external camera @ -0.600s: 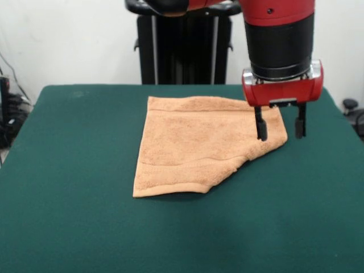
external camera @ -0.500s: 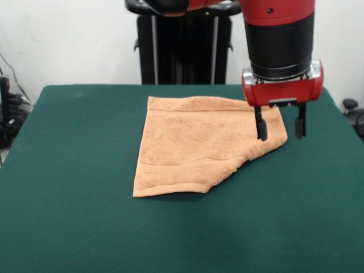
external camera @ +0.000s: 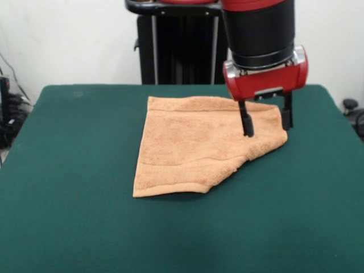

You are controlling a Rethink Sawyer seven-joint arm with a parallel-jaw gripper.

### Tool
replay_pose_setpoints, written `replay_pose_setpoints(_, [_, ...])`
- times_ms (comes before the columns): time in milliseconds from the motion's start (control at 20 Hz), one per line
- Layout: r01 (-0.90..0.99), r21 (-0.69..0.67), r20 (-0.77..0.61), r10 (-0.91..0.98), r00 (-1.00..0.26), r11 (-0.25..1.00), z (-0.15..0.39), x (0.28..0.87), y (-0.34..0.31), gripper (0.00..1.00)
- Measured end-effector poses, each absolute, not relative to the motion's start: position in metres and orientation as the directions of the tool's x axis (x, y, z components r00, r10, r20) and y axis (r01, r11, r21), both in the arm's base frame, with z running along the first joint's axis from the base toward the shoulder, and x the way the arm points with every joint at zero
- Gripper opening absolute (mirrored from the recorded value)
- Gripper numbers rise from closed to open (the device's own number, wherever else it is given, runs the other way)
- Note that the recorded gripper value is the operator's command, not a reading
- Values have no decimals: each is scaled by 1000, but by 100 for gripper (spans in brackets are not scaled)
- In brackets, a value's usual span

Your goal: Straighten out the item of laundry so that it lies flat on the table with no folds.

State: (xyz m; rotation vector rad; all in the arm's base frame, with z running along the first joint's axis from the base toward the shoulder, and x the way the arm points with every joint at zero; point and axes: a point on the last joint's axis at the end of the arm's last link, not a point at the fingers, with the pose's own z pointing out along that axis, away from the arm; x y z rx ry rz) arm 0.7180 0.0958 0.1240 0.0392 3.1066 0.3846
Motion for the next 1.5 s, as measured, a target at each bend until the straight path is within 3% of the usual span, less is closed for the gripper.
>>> replay_pose_setpoints(950, [-45,231,-42,-37,-998,972,189,727,100,100])
replay_pose_setpoints(1500, [3,250,-51,16,-999,968,189,735,39,100])
